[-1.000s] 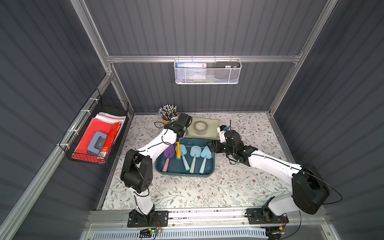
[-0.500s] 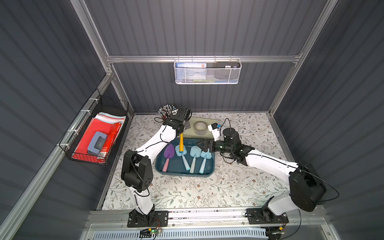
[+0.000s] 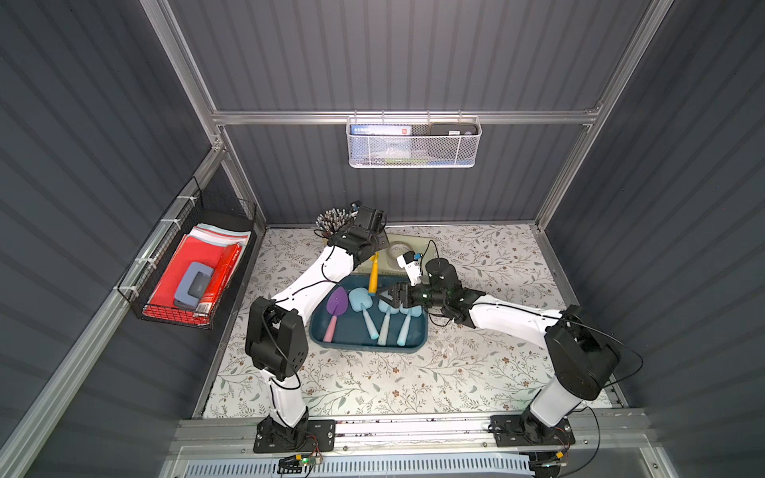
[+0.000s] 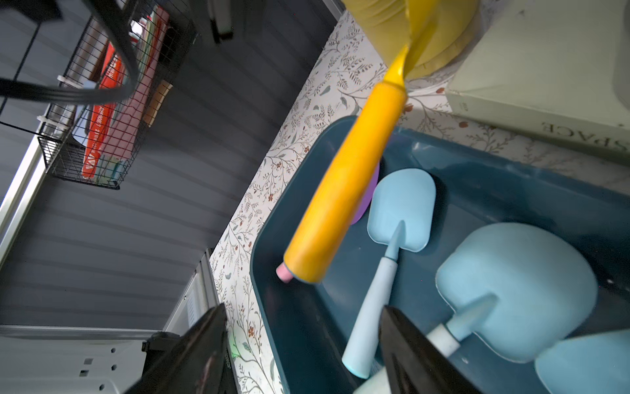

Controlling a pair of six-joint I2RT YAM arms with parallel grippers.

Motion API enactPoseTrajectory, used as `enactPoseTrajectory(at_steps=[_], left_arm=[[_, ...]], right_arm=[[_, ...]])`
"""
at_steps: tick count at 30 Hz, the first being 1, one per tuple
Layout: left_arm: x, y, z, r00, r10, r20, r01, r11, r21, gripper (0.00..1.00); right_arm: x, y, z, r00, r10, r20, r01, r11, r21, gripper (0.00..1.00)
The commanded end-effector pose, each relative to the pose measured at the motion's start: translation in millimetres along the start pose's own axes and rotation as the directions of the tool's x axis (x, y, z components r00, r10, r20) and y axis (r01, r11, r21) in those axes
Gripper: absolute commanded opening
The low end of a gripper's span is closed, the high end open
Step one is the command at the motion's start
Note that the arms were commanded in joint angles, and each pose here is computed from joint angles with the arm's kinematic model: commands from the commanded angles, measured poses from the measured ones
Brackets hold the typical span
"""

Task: Take the shovel out of the storage box
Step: Place the shovel at the center of the board.

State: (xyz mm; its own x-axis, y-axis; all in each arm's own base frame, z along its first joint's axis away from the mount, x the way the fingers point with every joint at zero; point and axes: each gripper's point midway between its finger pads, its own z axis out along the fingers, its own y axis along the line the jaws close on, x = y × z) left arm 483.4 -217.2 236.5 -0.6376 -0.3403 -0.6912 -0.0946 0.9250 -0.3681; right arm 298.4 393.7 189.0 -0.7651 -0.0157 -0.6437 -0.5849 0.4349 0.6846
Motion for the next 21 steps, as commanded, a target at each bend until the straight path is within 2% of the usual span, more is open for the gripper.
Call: enactPoseTrajectory(at_steps=[1, 14, 21], left_arm=[[2, -13, -1, 1.000, 0.004, -0.009, -0.003, 0.999, 0.050, 0.00], [7, -23, -4, 1.000, -0.004, -0.022, 0.006, 0.997, 0.080, 0.00], [14, -22, -1, 0.999, -0.007, -0.038, 0.010, 0.996, 0.085, 0.00]], right_arm=[[-12, -1, 9, 0.999, -0.020, 0.036, 0.020, 1.000, 0.004, 0.75], [-23, -26, 16, 0.993, -0.016, 0.114, 0.005, 0.995, 0.100, 0.72], [-23, -26, 23, 0.994, -0.004, 0.110, -0.005, 0.997, 0.082, 0.63]])
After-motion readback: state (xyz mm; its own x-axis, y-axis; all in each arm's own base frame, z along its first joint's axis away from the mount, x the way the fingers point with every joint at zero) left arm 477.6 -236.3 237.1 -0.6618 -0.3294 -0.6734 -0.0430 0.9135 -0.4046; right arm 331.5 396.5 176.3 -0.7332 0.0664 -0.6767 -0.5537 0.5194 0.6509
